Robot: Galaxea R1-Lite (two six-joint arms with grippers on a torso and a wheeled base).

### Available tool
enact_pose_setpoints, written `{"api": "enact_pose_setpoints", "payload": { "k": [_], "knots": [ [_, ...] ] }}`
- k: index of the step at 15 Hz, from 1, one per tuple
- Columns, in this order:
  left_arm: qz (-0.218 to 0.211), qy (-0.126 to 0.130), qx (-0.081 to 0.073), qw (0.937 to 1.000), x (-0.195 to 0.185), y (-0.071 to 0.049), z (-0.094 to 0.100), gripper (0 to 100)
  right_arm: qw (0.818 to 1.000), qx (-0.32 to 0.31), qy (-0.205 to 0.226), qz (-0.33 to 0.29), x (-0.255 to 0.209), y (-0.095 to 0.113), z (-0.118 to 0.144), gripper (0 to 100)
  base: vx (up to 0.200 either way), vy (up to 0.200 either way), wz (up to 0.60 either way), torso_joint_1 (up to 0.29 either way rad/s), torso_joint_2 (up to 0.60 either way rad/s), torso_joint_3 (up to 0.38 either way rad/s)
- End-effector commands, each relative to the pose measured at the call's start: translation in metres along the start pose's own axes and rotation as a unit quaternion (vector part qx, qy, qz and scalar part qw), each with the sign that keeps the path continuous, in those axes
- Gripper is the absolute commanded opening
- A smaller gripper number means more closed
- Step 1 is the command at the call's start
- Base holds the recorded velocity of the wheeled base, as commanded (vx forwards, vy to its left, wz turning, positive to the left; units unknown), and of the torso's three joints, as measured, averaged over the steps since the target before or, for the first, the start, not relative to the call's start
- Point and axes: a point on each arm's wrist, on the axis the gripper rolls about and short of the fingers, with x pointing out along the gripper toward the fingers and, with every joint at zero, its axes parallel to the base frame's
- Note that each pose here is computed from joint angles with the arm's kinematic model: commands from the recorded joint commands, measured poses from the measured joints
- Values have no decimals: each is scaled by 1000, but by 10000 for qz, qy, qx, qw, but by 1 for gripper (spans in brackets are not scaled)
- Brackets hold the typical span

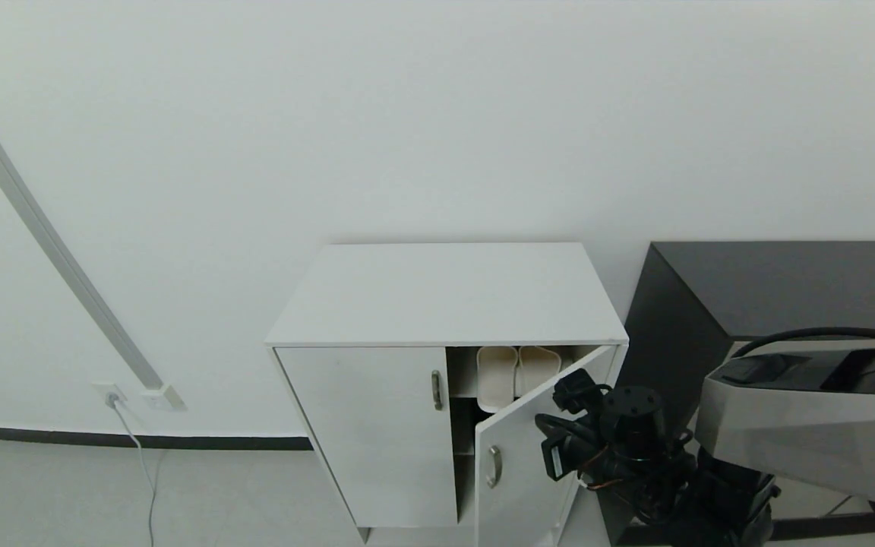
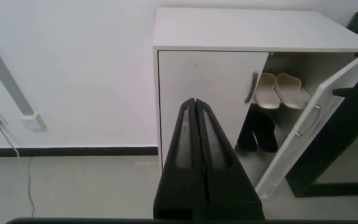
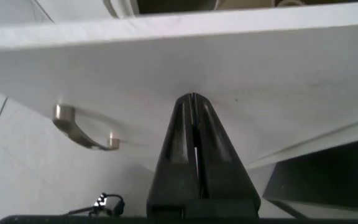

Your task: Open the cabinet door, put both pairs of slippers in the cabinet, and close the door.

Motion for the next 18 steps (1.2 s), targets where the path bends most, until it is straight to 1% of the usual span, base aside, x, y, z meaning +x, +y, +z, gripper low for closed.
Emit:
{"api": "enact_pose_setpoints", "payload": {
  "k": [1,7,10,18],
  "knots": [
    [1,7,-2,10000,0,0,0,0,10000,17,-46,-45,13,-3,-3,0,0,0,0,0,0,0],
    [8,-9,6,10000,0,0,0,0,9999,28,-138,-67,35,-4,12,0,0,0,0,0,0,0],
    [9,7,6,10000,0,0,0,0,9998,41,-191,-103,46,-7,12,0,0,0,0,0,0,0],
    [8,-1,6,10000,0,0,0,0,9987,136,-372,-324,60,-26,19,0,0,0,0,0,0,0]
  ]
}}
